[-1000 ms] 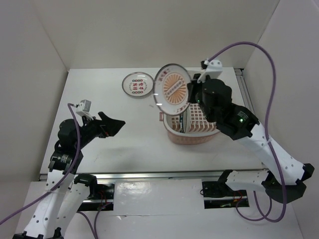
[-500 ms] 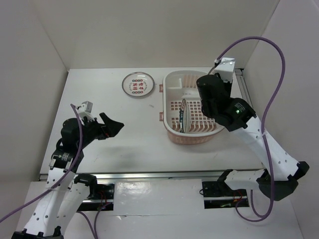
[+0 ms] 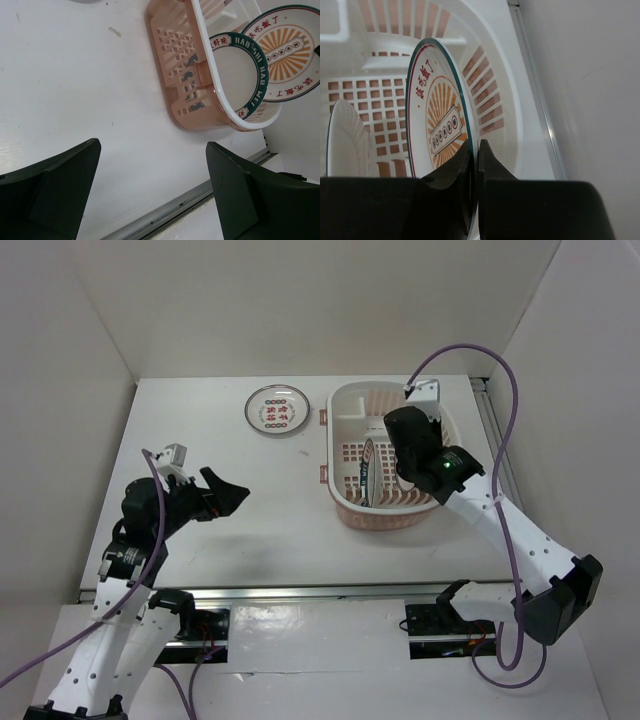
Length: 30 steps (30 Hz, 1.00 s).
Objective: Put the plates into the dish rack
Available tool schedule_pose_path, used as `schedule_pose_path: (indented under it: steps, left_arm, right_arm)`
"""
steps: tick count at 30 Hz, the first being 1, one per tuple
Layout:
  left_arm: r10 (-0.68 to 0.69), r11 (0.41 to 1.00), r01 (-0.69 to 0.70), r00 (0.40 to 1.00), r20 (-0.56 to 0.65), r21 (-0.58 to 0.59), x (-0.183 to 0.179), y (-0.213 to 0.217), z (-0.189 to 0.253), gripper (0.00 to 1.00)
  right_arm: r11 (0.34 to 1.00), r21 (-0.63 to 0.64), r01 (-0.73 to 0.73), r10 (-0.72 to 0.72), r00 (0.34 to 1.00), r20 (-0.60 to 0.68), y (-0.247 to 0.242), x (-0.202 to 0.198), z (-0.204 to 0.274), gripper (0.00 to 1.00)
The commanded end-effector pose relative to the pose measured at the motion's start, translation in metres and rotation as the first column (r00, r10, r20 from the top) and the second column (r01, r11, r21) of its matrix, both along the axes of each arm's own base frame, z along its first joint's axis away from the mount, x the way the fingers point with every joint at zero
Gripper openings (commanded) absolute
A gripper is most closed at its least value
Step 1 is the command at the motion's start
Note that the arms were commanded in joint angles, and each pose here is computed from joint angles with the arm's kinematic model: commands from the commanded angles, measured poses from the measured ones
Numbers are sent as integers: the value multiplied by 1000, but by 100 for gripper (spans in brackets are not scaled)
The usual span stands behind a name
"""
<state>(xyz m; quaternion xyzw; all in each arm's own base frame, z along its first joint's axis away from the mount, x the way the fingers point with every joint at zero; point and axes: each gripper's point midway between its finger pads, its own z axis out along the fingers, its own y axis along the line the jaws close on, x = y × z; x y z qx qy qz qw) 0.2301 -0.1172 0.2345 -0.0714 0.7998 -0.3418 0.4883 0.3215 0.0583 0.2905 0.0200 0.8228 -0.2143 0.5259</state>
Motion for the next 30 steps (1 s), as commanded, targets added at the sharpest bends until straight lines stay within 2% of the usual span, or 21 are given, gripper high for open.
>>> schedule_pose_path:
  steps: [1,10,30]
  left_arm:
    - [-30,999,31,997,77,-11,1,-5,22,100]
    - [-30,999,31,997,68,-10,2,-5,20,100]
    - [-30,999,31,997,77,-11,2,-5,24,100]
  right_arm:
    - [995,85,-48,39,994,105,11,11,18,0]
    - [993,86,-82,79,996,32,15,4,-18,0]
    - [997,57,-56,57,998,-27,19,-5,-46,0]
